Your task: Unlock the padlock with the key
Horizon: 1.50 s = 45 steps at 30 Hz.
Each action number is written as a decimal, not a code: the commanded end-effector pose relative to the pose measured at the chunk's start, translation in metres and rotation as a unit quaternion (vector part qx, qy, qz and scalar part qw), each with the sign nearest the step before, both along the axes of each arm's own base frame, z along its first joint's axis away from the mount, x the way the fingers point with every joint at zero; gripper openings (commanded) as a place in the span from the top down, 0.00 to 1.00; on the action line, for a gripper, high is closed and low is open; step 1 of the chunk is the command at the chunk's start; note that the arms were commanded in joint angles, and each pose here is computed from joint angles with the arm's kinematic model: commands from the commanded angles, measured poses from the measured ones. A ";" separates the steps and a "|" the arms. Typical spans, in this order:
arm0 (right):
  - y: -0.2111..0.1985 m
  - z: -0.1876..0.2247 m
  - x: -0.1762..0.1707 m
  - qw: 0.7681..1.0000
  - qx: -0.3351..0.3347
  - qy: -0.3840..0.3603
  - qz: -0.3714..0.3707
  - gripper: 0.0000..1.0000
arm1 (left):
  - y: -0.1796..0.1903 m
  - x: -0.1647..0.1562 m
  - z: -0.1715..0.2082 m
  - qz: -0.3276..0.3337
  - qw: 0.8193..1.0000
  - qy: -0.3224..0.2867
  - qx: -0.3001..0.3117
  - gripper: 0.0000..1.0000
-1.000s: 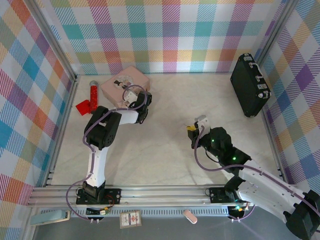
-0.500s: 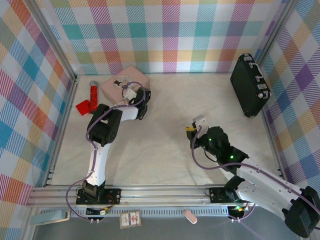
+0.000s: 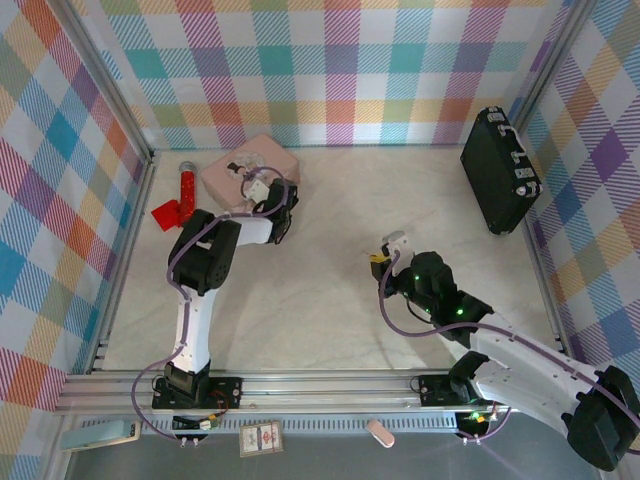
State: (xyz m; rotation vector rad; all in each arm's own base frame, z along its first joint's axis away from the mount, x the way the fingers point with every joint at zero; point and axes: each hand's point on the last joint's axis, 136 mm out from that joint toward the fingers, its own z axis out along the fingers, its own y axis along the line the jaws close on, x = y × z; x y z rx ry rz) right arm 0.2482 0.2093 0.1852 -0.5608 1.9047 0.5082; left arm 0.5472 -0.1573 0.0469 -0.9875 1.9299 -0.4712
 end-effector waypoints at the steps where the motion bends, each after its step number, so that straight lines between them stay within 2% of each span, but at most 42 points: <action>1: 0.002 0.007 0.003 1.000 0.008 -0.013 0.000 1.00 | 0.007 -0.026 -0.008 -0.037 0.997 0.049 0.041 1.00; 10: 0.005 0.003 0.005 1.000 0.006 -0.003 0.001 1.00 | -0.033 -0.101 0.002 -0.211 0.974 0.082 0.014 1.00; 15: 0.002 -0.003 0.010 1.000 -0.008 -0.005 -0.011 1.00 | -0.046 -0.153 0.011 -0.283 0.949 0.115 0.072 1.00; 24: 0.001 -0.008 0.012 1.000 -0.012 -0.006 -0.015 1.00 | -0.067 -0.215 0.028 -0.366 0.916 0.125 0.109 1.00; 33: 0.001 -0.015 0.015 1.000 -0.022 -0.002 -0.020 1.00 | -0.094 -0.252 0.022 -0.440 0.881 0.132 0.119 1.00; 36: 0.001 -0.014 0.015 1.000 -0.020 -0.003 -0.020 1.00 | -0.090 -0.261 0.029 -0.450 0.876 0.115 0.131 0.91; 40: 0.002 -0.014 0.015 1.000 -0.018 -0.003 -0.017 1.00 | -0.072 -0.269 0.041 -0.436 0.885 0.075 0.145 0.59; 41: 0.002 -0.015 0.015 1.000 -0.018 -0.003 -0.017 1.00 | -0.066 -0.270 0.047 -0.427 0.890 0.063 0.147 0.54; 45: 0.003 -0.015 0.014 1.000 -0.018 -0.001 -0.014 1.00 | -0.048 -0.280 0.068 -0.415 0.896 0.011 0.160 0.42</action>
